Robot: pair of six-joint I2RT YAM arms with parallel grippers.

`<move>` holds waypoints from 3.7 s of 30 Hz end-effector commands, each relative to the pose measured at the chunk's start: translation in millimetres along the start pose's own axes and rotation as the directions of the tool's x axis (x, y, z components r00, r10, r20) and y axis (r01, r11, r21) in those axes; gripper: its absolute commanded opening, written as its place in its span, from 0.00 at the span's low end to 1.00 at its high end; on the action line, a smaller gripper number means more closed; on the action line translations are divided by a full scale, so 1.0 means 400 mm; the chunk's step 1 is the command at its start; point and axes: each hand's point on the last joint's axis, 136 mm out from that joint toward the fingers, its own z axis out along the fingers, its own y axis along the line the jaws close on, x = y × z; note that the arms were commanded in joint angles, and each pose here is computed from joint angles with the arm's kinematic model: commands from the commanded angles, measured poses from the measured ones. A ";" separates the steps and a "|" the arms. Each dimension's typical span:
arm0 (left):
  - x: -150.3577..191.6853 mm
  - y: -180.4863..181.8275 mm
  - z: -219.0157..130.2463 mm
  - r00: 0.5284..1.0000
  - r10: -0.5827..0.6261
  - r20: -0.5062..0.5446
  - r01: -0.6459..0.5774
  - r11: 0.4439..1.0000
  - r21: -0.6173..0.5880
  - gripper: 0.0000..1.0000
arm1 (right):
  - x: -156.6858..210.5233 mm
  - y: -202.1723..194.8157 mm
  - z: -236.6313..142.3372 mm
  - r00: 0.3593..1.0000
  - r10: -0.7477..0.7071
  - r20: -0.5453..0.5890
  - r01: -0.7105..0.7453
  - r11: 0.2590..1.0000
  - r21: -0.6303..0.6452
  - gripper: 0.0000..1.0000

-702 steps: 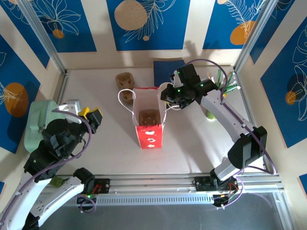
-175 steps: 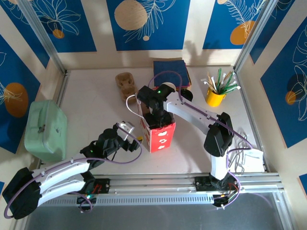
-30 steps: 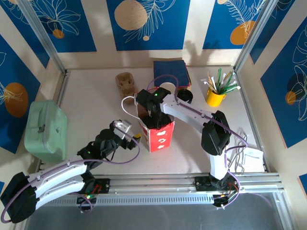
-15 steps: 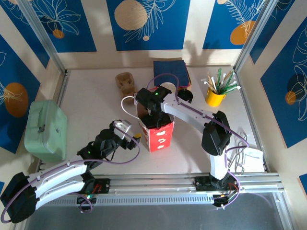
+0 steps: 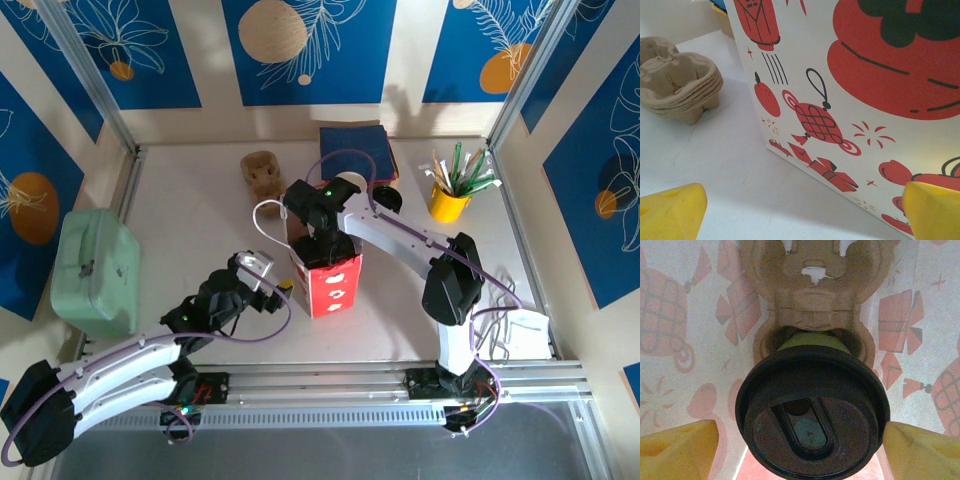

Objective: Pack the takeout coffee

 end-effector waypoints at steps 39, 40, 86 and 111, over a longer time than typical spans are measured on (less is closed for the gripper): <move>-0.008 0.002 -0.003 1.000 0.016 0.017 -0.016 1.000 -0.012 1.00 | -0.007 0.000 -0.029 1.000 -0.027 -0.002 0.027 0.999 0.022 0.73; -0.008 0.002 -0.003 1.000 0.016 0.017 -0.016 1.000 -0.013 1.00 | -0.007 -0.003 -0.026 1.000 -0.031 -0.002 0.031 0.999 0.031 0.73; -0.006 0.003 -0.005 1.000 0.016 0.018 -0.016 1.000 -0.013 0.99 | -0.029 0.009 -0.153 0.991 -0.022 0.129 0.029 0.998 -0.052 0.74; -0.011 0.009 -0.010 1.000 0.016 0.025 -0.016 1.000 -0.025 0.99 | -0.033 0.037 -0.454 0.892 -0.068 0.447 0.158 0.973 -0.167 0.76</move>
